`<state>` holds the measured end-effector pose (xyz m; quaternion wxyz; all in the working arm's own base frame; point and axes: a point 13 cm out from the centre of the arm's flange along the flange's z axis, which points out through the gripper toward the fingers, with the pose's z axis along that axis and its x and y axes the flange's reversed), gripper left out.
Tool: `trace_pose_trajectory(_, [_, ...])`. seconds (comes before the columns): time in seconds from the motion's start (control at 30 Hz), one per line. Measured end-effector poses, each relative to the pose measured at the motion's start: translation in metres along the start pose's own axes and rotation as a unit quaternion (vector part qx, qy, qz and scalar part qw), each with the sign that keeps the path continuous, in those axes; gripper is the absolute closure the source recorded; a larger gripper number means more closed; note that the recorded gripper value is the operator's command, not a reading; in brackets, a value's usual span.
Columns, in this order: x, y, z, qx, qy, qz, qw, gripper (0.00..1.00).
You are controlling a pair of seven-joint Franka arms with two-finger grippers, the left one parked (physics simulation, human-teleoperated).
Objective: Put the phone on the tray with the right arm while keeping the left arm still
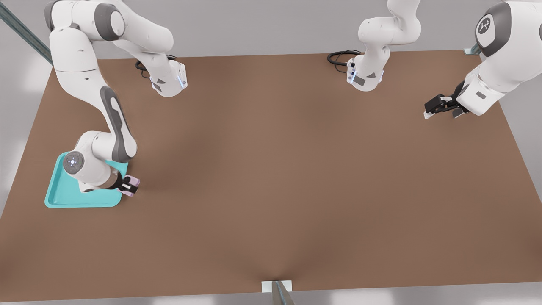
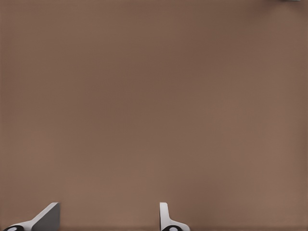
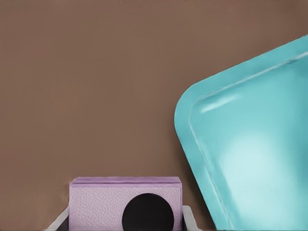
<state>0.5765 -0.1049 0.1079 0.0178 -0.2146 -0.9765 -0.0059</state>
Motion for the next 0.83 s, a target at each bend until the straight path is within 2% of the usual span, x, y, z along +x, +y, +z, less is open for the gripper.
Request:
trace_pose_trajectory(0.17, [-0.008, -0.086, 0.021, -0.001, 0.016, -0.011, 1.000, 0.24])
trace_pose_trajectory(0.2, [-0.010, -0.099, 0.023, 0.000, 0.017, -0.017, 1.000, 0.00])
trace_pose_trajectory(0.33, [-0.022, -0.114, 0.017, 0.002, 0.008, -0.061, 0.998, 0.00])
trace_pose_trajectory(0.4, [-0.059, -0.096, -0.033, 0.000, -0.034, -0.095, 0.995, 0.00])
trace_pose_trajectory(0.47, [-0.125, -0.045, -0.150, -0.007, -0.113, -0.144, 0.983, 0.00])
trace_pose_trajectory(0.5, [-0.140, -0.006, -0.203, -0.009, -0.140, -0.176, 0.974, 0.00])
trace_pose_trajectory(0.57, [-0.121, 0.078, -0.278, -0.014, -0.156, -0.244, 0.957, 0.00])
trace_pose_trajectory(0.67, [-0.041, 0.140, -0.380, -0.003, -0.159, -0.306, 0.939, 0.00])
trace_pose_trajectory(0.77, [0.028, 0.148, -0.397, 0.022, -0.114, -0.331, 0.936, 0.00])
trace_pose_trajectory(0.83, [0.043, 0.155, -0.380, 0.022, -0.079, -0.334, 0.939, 0.00])
